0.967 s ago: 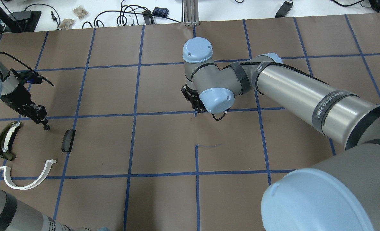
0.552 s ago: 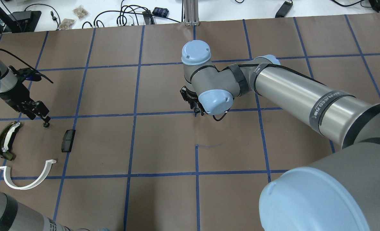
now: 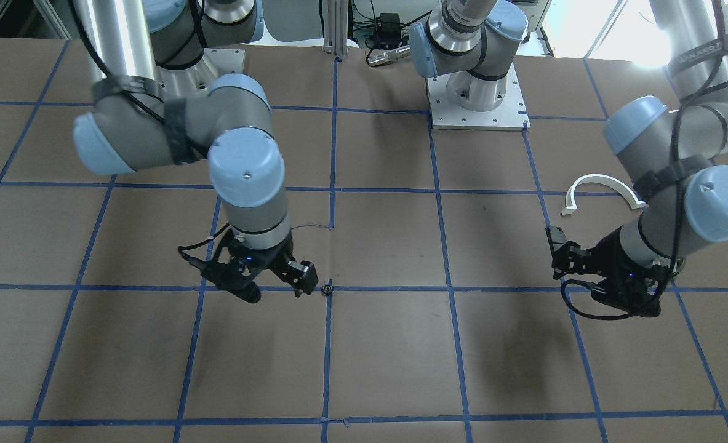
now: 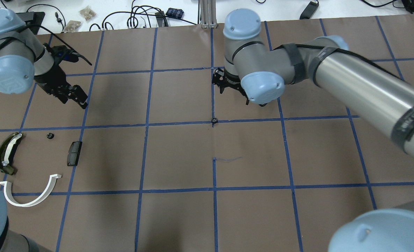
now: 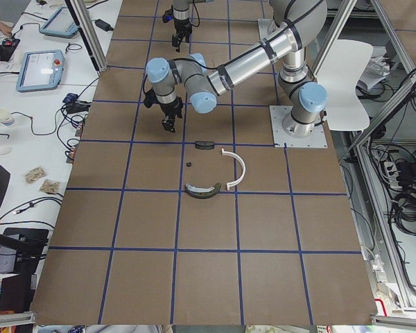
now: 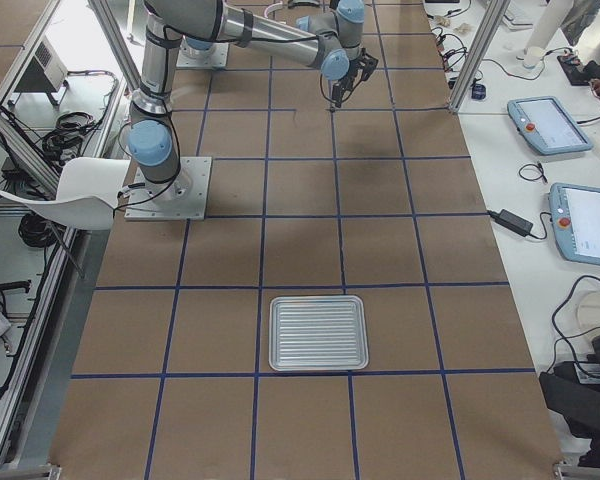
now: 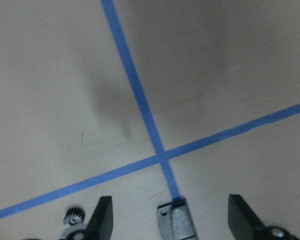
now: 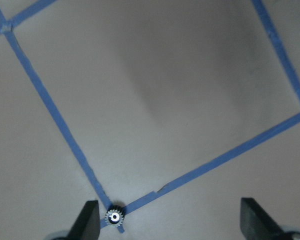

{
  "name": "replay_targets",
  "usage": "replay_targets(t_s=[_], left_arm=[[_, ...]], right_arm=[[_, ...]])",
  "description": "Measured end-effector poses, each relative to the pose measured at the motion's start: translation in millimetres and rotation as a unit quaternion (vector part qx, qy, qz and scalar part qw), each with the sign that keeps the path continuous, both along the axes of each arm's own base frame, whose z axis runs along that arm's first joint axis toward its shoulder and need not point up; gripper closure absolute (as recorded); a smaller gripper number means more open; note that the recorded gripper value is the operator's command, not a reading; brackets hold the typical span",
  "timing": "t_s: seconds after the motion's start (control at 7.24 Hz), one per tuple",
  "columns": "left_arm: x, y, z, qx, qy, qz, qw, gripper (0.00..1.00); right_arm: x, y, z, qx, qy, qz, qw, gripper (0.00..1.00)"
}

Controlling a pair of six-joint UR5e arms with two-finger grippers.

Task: Place bearing gear from tray to pile

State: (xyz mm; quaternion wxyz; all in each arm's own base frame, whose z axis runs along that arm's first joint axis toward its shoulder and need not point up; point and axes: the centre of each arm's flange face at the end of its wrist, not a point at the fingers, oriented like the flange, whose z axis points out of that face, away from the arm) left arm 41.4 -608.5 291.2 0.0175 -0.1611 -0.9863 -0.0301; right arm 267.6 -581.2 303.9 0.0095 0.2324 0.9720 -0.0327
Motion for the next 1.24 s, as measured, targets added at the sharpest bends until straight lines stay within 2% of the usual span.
replay_targets(t_s=[0.28,0.55,0.69,0.83,1.24], left_arm=[[-130,-20,16,-0.041,0.016,0.004,0.999,0.09],[-257,-21,-9,-0.052,0.028,0.071,0.9957,0.06],[-317,-15,-24,-0.063,0.033,0.09,0.9934,0.06],[-357,-7,-39,-0.063,0.035,0.112,0.9911,0.06],[-392,13,-83,-0.035,0.023,0.134,0.9901,0.06]], right_arm=[[-65,2,67,-0.022,0.01,0.08,0.9965,0.0],[-90,21,123,-0.003,0.014,0.118,0.9929,0.0],[-91,27,153,0.0,0.008,0.142,0.9899,0.0],[-90,28,175,-0.002,-0.001,0.16,0.9871,0.0],[-90,41,188,0.026,-0.006,0.177,0.9838,0.0]])
